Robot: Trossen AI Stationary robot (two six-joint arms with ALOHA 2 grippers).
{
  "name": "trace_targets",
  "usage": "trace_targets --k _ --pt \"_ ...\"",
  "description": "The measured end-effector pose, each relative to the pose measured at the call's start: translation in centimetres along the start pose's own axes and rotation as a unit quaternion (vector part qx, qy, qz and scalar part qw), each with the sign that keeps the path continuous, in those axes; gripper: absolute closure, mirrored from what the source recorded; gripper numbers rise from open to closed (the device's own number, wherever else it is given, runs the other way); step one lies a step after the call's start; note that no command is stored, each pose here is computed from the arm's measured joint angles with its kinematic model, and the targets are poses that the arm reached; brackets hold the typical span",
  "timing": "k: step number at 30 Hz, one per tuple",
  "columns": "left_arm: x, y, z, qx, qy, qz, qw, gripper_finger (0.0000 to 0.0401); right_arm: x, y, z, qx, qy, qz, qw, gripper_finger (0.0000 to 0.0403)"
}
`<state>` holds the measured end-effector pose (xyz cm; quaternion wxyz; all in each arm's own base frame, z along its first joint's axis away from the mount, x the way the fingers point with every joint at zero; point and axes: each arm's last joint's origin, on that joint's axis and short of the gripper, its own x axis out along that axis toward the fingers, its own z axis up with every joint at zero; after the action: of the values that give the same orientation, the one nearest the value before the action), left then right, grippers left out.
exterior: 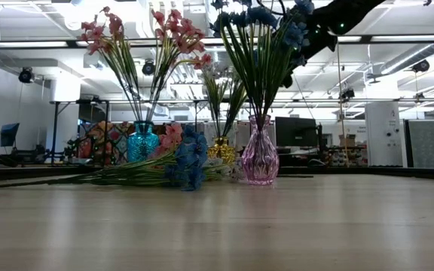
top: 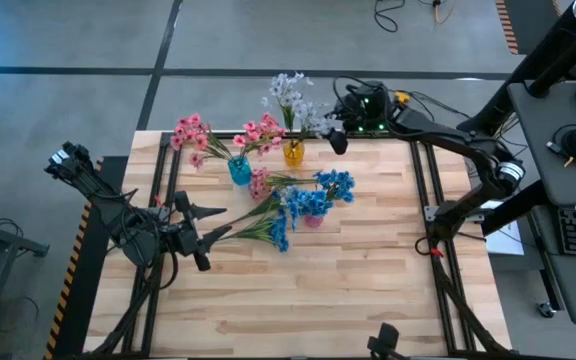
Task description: Sort flowers into vase by color
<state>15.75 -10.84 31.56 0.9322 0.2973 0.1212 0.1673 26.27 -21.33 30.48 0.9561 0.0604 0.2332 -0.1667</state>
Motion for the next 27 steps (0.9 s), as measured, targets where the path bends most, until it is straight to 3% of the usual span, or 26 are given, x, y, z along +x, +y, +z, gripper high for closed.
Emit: trace_targets --k 14,27 --pt "0.0 0.0 0.0 -0.001 0.001 0.001 1.0 0.0212 -4.2 1.1 0.5 0.012 0.03 -0.047 0.998 0.0091" --pt "0.1 0.1 0.0 -0.011 0.002 0.002 1.0 0.0212 -9.1 2.6 0.5 0.057 0.049 -0.084 0.994 0.0092"
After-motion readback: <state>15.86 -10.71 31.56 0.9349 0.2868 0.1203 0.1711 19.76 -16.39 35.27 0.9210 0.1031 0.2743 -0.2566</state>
